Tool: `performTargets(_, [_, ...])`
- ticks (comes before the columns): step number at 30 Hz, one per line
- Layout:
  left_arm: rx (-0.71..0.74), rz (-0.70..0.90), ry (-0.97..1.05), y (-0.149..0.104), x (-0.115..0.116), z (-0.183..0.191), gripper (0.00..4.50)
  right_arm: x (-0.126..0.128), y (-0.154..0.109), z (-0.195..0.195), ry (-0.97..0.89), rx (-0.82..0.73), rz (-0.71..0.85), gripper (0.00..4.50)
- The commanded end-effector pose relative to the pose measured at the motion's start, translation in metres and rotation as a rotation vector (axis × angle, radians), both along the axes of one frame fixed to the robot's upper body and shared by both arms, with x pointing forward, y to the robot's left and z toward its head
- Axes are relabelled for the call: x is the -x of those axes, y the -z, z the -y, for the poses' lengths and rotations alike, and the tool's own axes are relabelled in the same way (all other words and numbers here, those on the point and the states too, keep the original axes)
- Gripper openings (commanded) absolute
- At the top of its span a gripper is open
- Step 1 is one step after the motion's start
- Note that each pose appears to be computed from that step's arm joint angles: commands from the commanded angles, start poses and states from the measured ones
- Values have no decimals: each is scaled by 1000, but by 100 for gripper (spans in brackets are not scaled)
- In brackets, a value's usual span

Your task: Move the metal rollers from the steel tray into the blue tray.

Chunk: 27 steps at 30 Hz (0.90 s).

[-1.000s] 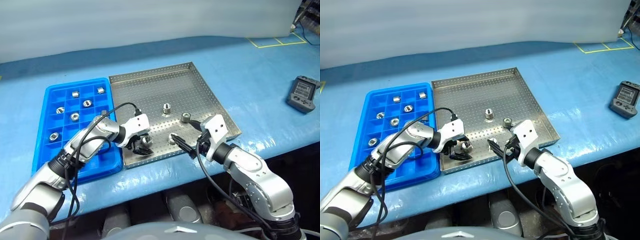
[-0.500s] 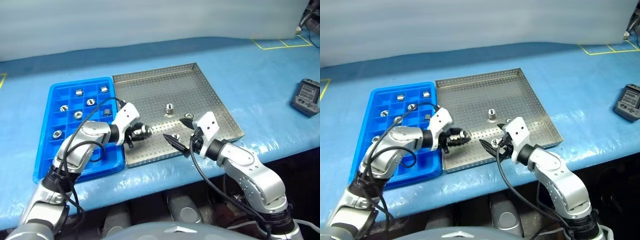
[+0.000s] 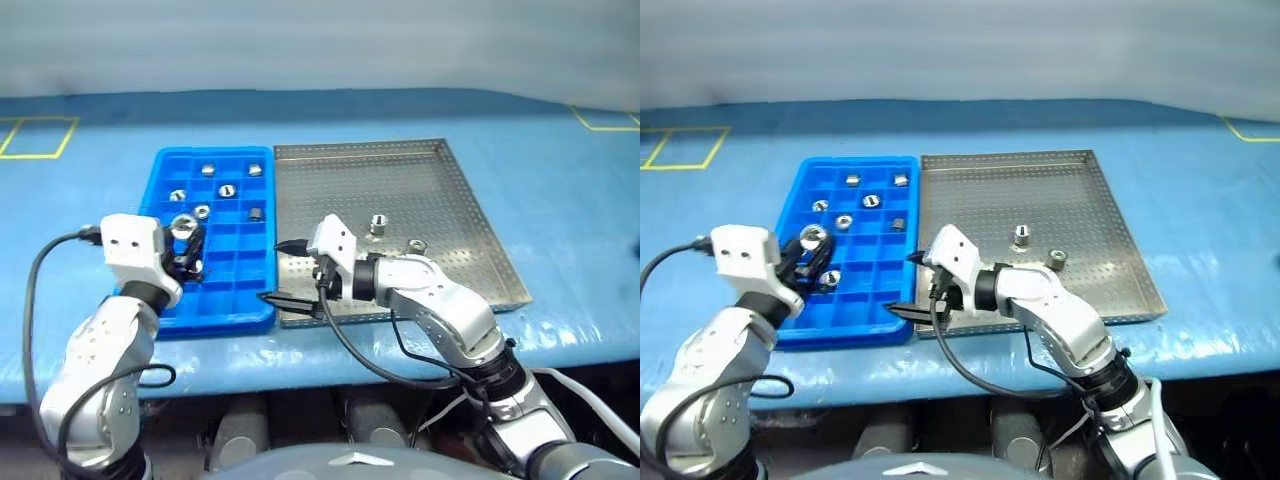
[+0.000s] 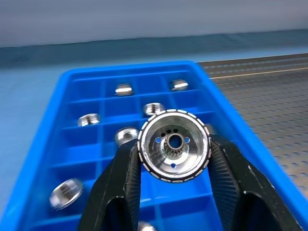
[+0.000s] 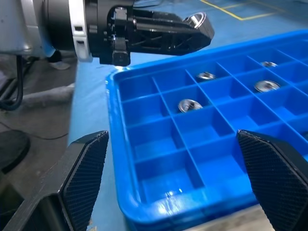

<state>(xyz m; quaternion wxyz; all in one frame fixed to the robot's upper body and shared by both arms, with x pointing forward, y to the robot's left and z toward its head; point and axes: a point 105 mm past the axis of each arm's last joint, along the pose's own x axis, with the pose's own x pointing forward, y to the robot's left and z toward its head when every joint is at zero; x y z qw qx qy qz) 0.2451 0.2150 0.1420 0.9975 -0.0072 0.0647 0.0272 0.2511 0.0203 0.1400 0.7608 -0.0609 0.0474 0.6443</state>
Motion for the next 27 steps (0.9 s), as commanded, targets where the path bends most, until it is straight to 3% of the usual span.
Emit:
performTargets(1, [-43, 7, -93, -1, 16, -10, 169, 9, -7, -10, -86, -20, 29, 450])
performTargets(6, [-28, -74, -146, 23, 28, -17, 169, 14, -5, -17, -134, -20, 20, 450])
performTargets(15, [38, -170, -182, 53, 27, -22, 169, 12, -4, -10, -83, -26, 10, 450])
performTargets(16, [43, -169, -191, 53, 26, -23, 243, 11, -4, -8, -72, -28, 9, 450])
performTargets(22, [80, -85, -89, 35, 6, -11, 438, 1, -8, 13, 65, -45, 15, 450])
performTargets(27, [93, 22, 48, 7, -21, 7, 446, -8, -7, 44, 237, -26, 28, 450])
